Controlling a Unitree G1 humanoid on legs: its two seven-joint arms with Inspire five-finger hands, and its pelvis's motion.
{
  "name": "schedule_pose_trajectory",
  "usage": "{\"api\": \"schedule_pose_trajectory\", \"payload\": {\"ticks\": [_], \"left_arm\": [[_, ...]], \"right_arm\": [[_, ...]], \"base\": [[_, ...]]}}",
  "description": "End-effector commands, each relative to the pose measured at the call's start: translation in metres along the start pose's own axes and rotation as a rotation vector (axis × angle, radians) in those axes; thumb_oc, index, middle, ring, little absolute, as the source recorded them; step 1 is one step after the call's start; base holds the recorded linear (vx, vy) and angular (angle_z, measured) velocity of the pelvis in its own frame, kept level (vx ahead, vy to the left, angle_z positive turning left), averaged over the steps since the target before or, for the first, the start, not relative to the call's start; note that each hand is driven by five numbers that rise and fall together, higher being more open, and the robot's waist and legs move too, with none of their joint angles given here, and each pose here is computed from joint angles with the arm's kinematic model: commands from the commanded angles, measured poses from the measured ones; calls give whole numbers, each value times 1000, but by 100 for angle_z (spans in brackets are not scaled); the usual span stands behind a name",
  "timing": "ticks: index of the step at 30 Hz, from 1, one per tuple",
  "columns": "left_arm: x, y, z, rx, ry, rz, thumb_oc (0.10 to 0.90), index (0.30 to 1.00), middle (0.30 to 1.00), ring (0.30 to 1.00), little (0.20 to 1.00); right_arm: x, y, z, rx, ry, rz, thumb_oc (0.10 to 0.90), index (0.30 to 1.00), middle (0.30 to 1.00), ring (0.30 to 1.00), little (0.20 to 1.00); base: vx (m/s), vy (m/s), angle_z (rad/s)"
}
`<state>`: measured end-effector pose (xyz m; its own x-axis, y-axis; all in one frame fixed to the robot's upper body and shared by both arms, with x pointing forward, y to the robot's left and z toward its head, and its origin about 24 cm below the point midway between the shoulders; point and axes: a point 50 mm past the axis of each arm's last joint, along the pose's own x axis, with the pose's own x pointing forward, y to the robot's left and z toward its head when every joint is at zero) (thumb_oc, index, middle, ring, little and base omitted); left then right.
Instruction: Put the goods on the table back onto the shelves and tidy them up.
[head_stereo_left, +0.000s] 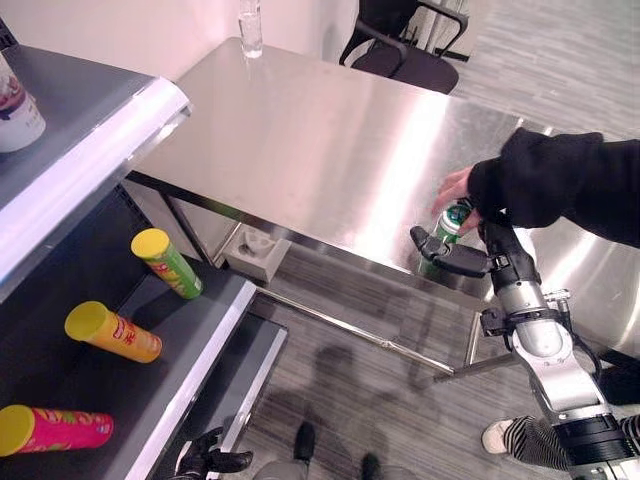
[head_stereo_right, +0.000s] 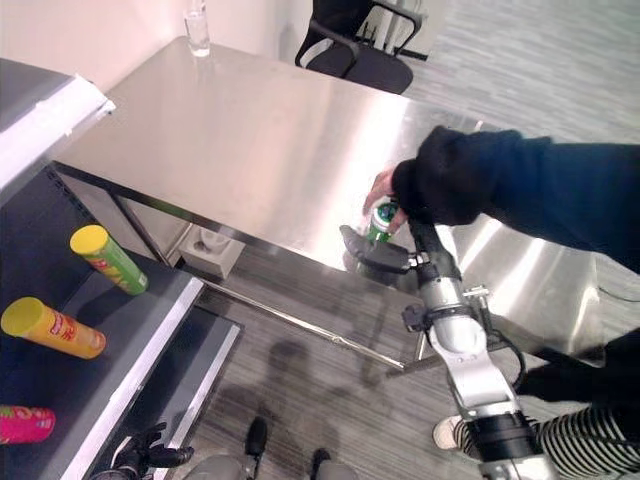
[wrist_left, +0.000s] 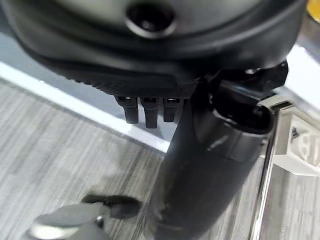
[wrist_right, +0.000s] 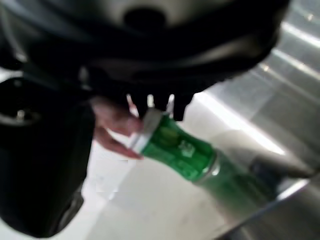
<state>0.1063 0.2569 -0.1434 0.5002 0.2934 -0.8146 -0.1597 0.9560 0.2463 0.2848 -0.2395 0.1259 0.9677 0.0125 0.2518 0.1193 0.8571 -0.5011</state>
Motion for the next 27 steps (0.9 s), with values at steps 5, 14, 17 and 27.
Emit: {"api": "schedule_pose_trajectory", "payload": {"ticks": [5, 14, 17, 27], "left_arm": [[-4, 20, -11, 53, 7, 61, 800, 900, 900, 900, 900], [-9, 12, -29, 58, 67, 39, 800, 900, 900, 900, 900], [-10, 13, -31, 61, 74, 39, 800, 900, 900, 900, 900], [-10, 12, -33, 64, 81, 36, 800, 900, 900, 900, 900]], "right_arm": [[13, -27, 57, -55, -305, -131, 800, 900, 900, 900, 900], [2, -31, 49, -43, -272, -137, 800, 900, 900, 900, 900], [0, -31, 47, -35, -266, -137, 800, 900, 900, 900, 900], [-3, -33, 50, 2, -286, -151, 800, 900, 900, 900, 900]], "base": [[47, -59, 10], [35, -60, 1], [8, -23, 5], [0, 0, 0]]}}
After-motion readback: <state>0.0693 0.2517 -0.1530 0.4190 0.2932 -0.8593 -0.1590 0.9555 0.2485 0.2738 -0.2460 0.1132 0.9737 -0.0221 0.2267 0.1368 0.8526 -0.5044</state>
